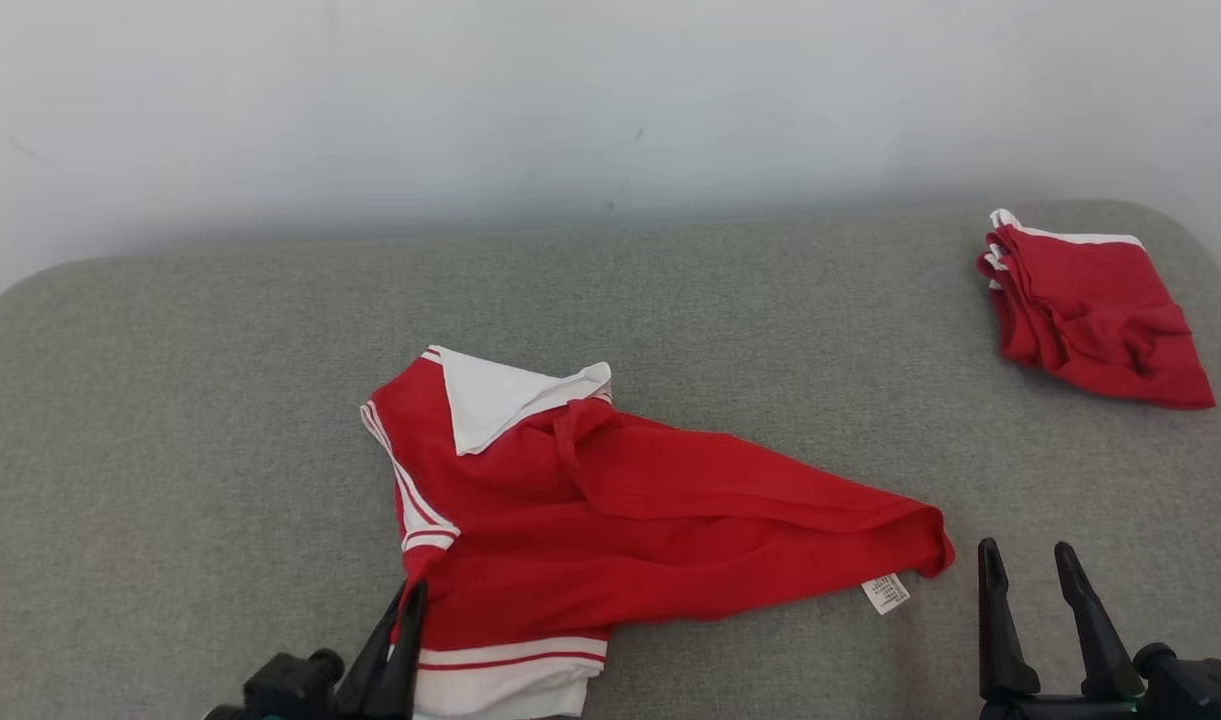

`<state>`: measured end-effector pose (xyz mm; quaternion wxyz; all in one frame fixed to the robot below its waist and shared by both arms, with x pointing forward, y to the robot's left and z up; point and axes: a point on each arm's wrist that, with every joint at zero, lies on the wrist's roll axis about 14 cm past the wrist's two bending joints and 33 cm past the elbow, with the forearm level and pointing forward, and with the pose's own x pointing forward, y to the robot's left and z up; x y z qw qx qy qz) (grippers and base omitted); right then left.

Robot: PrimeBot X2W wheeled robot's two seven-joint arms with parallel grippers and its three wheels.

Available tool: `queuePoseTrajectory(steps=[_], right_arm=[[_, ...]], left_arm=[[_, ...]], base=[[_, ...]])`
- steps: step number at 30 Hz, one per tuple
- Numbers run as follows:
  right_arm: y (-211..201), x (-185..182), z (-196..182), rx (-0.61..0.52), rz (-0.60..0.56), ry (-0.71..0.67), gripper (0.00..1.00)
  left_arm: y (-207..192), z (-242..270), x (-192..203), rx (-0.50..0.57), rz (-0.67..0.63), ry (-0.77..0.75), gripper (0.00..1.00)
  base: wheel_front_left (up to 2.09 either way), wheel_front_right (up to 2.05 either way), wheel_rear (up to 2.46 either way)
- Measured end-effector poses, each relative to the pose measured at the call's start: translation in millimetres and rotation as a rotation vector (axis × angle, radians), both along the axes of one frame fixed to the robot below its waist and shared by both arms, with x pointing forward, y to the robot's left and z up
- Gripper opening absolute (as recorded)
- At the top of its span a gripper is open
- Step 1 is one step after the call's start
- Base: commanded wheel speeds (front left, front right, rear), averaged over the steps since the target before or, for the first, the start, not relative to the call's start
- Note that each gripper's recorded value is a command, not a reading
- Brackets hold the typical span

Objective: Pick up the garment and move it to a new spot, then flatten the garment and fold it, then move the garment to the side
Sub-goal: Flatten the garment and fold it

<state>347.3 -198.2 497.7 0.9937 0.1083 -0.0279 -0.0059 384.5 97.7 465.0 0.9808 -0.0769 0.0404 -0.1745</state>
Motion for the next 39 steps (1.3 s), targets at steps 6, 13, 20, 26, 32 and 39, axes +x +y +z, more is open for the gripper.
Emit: queuePoseTrajectory(steps=[6, 13, 20, 26, 32, 39], right_arm=[[5, 5, -1, 0.003, 0.017, -0.001, 1.00], [8, 9, -4, 0.001, 0.026, 0.009, 1.00], [-6, 4, -12, -0.002, -0.017, 0.036, 1.00], [-14, 0, -18, -0.001, -0.043, 0.057, 1.00], [-8, 2, -18, 0.000, -0.024, 0.056, 1.00], [28, 13, -12, -0.011, 0.099, 0.045, 1.00]], left_arm=[[44, -8, -15, -0.083, 0.158, 0.041, 0.00], [75, -4, -7, -0.072, 0.240, 0.026, 0.00], [85, -14, 9, -0.055, 0.259, 0.063, 0.00], [98, -38, 8, -0.007, 0.286, 0.137, 0.43], [106, -21, 9, -0.011, 0.314, 0.079, 1.00], [124, 26, -6, -0.025, 0.386, -0.081, 1.00]], base=[[0.00, 0.00, 0.00], [0.00, 0.00, 0.00], [0.00, 0.00, 0.00], [0.00, 0.00, 0.00], [0.00, 0.00, 0.00], [0.00, 0.00, 0.00]])
